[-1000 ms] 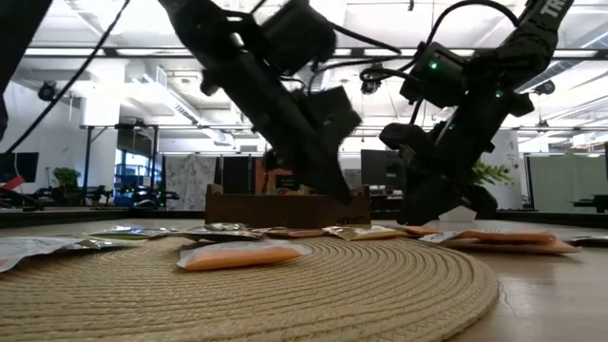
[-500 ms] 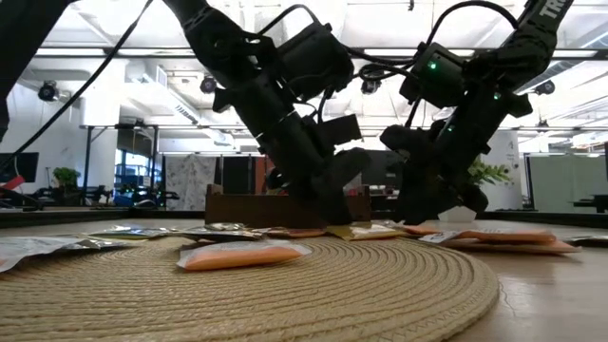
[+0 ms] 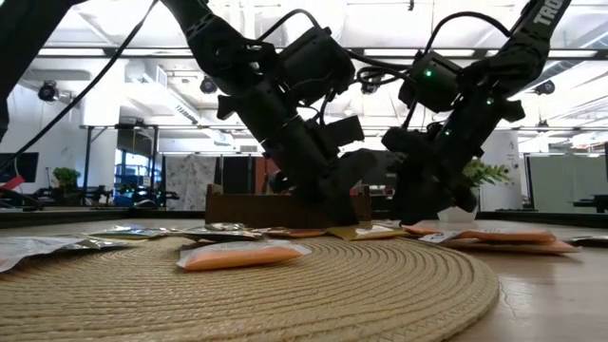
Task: Pick & Place Tea
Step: Put the yellow tea bag into the middle section of the wooden organizer
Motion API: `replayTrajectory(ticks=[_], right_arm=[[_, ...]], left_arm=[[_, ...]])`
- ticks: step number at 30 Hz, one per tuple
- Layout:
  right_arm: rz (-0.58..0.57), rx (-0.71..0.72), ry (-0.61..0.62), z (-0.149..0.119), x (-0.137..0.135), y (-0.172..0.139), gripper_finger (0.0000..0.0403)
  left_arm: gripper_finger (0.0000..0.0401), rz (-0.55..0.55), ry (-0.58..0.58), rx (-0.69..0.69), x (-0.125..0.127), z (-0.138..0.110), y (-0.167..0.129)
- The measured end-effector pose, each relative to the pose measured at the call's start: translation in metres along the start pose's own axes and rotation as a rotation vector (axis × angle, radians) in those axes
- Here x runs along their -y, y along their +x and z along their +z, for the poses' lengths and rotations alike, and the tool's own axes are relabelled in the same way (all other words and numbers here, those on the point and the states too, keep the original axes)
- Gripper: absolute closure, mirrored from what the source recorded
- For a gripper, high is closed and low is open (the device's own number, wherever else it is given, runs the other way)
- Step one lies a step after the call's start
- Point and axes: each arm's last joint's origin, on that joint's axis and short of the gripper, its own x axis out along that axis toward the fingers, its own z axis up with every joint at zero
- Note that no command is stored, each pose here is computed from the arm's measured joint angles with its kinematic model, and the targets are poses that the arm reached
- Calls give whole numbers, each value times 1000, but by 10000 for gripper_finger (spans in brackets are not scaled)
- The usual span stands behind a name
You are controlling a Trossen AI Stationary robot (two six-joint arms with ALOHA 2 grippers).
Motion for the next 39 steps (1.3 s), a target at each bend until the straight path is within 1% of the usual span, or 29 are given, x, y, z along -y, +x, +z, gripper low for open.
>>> replayTrajectory(ticks=[6,9,16,21,24,31,39], right_arm=[[67,19,-34,7,-1,0,256],[100,6,-37,7,-2,0,262],[66,-48,-31,1,3,0,266],[74,-52,-26,1,3,0,259],[93,-50,-23,1,2,0,263],[97,-50,-29,1,2,0,298],[95,-47,-36,2,2,0,367]], left_arm=[[401,-10,0,17,0,1,1],[401,-21,-5,30,0,2,2],[401,-19,-9,31,-1,3,2],[401,-17,-18,28,-1,0,6],[401,-16,-23,29,-1,-1,7],[401,-20,-28,40,0,0,7],[401,-22,-28,43,1,0,7]])
